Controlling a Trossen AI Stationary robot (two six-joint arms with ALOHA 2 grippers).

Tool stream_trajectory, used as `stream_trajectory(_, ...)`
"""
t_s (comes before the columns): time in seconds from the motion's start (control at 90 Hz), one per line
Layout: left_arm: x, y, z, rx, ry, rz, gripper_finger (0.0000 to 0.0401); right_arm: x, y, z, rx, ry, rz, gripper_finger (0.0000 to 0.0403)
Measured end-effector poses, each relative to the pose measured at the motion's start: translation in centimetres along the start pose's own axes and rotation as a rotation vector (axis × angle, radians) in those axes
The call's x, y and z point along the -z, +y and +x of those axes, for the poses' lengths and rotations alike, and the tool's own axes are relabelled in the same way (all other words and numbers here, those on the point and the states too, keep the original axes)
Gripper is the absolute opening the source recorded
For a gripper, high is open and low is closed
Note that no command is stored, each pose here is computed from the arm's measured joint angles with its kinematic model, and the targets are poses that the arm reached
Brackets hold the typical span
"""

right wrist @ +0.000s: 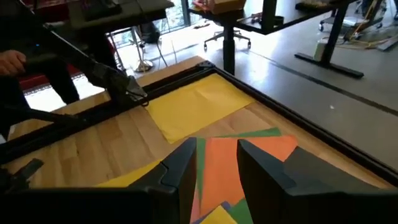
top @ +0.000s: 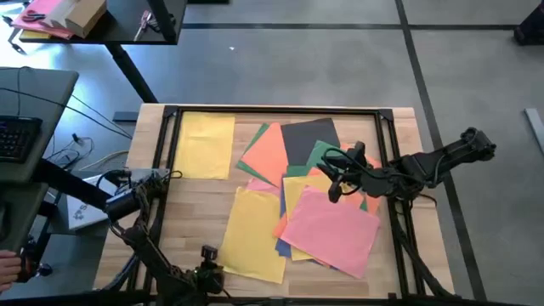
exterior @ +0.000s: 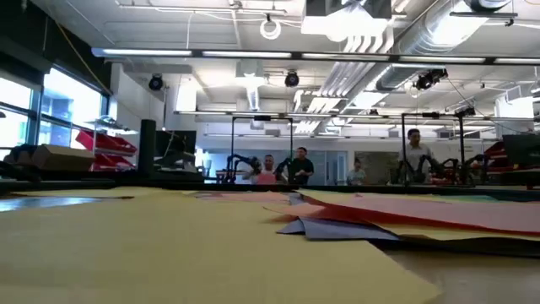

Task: Organize paper
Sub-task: Stack the yellow paper on top of the other yellow paper

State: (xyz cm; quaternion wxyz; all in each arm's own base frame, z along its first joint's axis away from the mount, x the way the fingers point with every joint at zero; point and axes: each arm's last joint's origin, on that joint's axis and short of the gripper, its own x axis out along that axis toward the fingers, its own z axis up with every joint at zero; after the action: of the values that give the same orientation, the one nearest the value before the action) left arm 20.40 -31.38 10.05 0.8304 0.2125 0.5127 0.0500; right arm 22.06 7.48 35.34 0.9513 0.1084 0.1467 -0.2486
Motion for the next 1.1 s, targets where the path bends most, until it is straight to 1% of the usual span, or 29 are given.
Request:
stream_trajectory(0.156,-0.1,0.1,-0.2,0.009,0.002,-0.013,0.0001,0.0,0.0,0.0,-0.002,0.001,0.005,0.0099)
stream_trajectory(0.311,-0.3,0.6,-0.8,0.027,0.011,-0.063,0.0000,0.0,0.0,0.0,-0.003,-0.001,0.012,0.0099)
stream_trajectory(0.556,-0.7,1.8,-2.4,0.076,0.030,-0.056,0.0000,0.0,0.0,0.0,-0.004,0.000,0.020,0.0099)
stream_trajectory(0.689,-1.6,2.7,-4.1,0.056,0.032,-0.049,0.0000,0.0,0.0,0.0,-0.007,0.002,0.020,0.0099)
stream_trajectory(0.767,-2.0,3.2,-5.0,0.036,0.026,-0.024,0.0000,0.0,0.0,0.0,-0.011,0.003,0.020,0.0099)
stream_trajectory(0.922,-2.9,4.0,-6.5,0.050,-0.001,-0.037,0.0000,0.0,0.1,0.0,-0.018,0.008,0.028,0.0099)
stream_trajectory(1.0,-3.4,4.7,-7.4,0.029,0.010,-0.071,0.0000,0.0,0.1,0.0,-0.025,0.012,0.029,0.0099)
stream_trajectory(1.1,-3.8,6.5,-8.7,-0.056,0.026,-0.145,0.0000,0.0,0.1,0.0,-0.029,0.011,0.066,0.0099)
